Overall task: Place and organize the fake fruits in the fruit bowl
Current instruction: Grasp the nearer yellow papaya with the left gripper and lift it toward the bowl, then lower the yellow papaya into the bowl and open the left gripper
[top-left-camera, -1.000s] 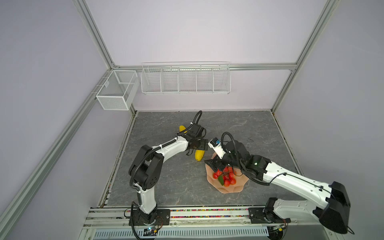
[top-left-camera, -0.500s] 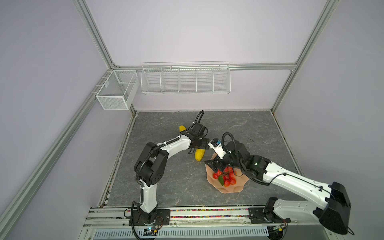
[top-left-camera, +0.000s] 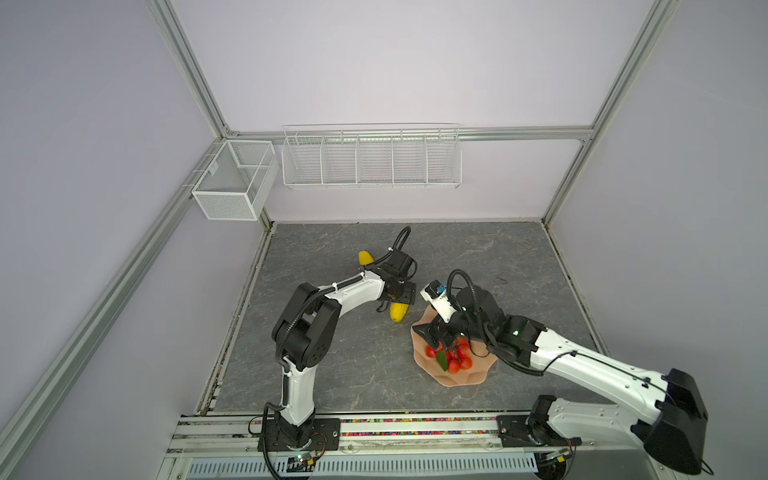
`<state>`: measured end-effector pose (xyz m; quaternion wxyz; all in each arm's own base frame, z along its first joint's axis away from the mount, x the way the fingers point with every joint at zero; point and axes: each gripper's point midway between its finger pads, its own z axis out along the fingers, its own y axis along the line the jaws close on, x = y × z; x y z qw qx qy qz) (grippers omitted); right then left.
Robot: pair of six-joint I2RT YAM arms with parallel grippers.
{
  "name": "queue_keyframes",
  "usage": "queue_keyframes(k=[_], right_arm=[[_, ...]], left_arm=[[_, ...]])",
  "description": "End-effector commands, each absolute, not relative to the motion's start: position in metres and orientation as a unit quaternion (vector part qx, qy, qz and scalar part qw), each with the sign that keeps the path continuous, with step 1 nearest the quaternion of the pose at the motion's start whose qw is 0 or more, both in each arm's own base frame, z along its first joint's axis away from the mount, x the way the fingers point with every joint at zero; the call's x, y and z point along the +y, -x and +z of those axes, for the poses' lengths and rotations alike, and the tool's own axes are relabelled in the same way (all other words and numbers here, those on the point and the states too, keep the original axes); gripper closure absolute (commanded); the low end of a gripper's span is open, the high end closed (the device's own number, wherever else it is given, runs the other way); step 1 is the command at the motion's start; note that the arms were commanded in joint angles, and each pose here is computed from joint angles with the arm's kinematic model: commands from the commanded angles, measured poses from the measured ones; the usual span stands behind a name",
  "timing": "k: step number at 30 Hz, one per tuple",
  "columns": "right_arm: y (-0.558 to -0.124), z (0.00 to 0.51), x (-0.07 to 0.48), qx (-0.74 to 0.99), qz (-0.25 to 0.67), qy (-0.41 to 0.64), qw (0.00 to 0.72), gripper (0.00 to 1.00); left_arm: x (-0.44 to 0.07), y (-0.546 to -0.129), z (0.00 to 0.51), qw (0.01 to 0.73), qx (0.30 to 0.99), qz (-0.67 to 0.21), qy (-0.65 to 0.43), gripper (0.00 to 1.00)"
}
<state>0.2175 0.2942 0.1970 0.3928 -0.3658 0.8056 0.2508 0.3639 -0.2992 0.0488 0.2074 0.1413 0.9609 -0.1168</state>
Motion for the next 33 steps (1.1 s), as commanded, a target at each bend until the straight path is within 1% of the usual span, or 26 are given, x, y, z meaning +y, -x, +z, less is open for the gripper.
queue_keyframes(k=[1, 4, 10, 14, 18, 23, 27, 33], right_arm=[[-0.219, 0.199, 0.288, 0.806, 0.253, 0.352, 0.403, 0.12], [-0.218, 0.200, 0.286, 0.807, 0.251, 0.349, 0.404, 0.12], [-0.216, 0.205, 0.276, 0.808, 0.251, 0.335, 0.415, 0.12], [-0.212, 0.208, 0.261, 0.813, 0.245, 0.318, 0.422, 0.12], [-0.205, 0.207, 0.241, 0.815, 0.247, 0.294, 0.433, 0.12], [-0.197, 0.204, 0.217, 0.820, 0.239, 0.269, 0.445, 0.12], [-0.193, 0.204, 0.207, 0.820, 0.234, 0.261, 0.452, 0.12], [-0.189, 0.206, 0.201, 0.816, 0.236, 0.257, 0.461, 0.12]], left_arm=[[-0.296, -0.356, 0.036, 0.192, 0.965, -0.103, -0.144, 0.30], [-0.295, -0.355, 0.036, 0.192, 0.966, -0.101, -0.142, 0.37], [-0.290, -0.357, 0.063, 0.227, 0.959, -0.104, -0.136, 0.51], [-0.285, -0.354, 0.090, 0.253, 0.950, -0.112, -0.141, 0.52], [-0.291, -0.340, 0.121, 0.273, 0.935, -0.146, -0.171, 0.53], [-0.326, -0.297, 0.155, 0.278, 0.898, -0.209, -0.270, 0.52], [-0.350, -0.267, 0.162, 0.279, 0.875, -0.231, -0.322, 0.53], [-0.363, -0.259, 0.145, 0.265, 0.880, -0.224, -0.324, 0.52]])
